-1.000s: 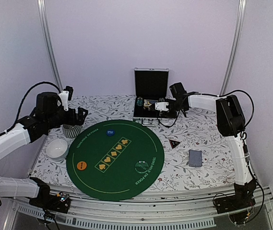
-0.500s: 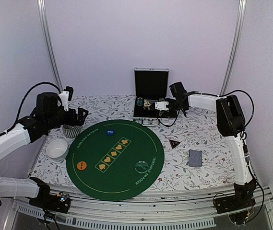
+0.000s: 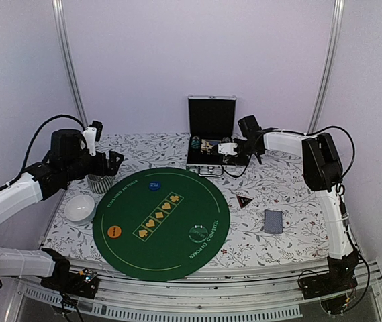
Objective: Distribute texas hold em gaming equipment
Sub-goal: Move the chip case to the center of the board.
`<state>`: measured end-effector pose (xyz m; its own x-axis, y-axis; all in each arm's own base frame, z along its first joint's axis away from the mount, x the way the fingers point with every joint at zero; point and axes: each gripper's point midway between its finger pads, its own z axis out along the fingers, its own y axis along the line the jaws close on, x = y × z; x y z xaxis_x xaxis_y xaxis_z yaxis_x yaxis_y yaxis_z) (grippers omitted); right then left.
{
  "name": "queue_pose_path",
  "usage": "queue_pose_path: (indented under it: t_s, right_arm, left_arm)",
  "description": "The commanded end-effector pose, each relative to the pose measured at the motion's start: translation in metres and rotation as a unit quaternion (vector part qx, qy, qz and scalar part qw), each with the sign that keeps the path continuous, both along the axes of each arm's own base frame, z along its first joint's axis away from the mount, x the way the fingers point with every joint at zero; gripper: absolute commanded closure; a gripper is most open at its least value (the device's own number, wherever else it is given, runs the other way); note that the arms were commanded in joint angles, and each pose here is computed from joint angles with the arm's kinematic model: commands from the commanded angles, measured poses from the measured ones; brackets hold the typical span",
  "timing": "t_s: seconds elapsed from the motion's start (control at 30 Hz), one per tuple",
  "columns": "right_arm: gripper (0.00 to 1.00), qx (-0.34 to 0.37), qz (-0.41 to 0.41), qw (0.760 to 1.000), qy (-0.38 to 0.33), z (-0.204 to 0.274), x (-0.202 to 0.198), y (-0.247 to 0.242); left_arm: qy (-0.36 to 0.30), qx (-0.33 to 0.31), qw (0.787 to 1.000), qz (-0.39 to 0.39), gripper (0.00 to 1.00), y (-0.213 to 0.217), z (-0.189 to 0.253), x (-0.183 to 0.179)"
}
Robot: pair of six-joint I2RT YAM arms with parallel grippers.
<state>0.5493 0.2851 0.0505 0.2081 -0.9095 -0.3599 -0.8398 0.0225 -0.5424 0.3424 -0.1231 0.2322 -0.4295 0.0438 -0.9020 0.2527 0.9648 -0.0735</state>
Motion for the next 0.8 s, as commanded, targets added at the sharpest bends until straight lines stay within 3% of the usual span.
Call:
queue_pose_path:
  t_s: [0.0, 0.4, 0.77]
  right_arm:
    - [0.61, -0.010, 0.008, 0.998, 0.058, -0.031, -0.017, 0.000]
    - [0.68, -0.011, 0.047, 0.993, 0.108, -0.022, -0.054, 0.014]
    - [0.66, -0.017, 0.018, 0.999, 0.036, -0.003, -0.024, 0.011]
  left_arm:
    - [-0.009, -0.002, 1.000, -0.001, 0.02, 0.002, 0.003, 0.000]
    - [-0.010, -0.002, 1.000, -0.001, 0.02, 0.002, 0.004, 0.000]
    - [-0.010, -0.002, 1.000, -0.003, 0.02, 0.002, 0.003, -0.001]
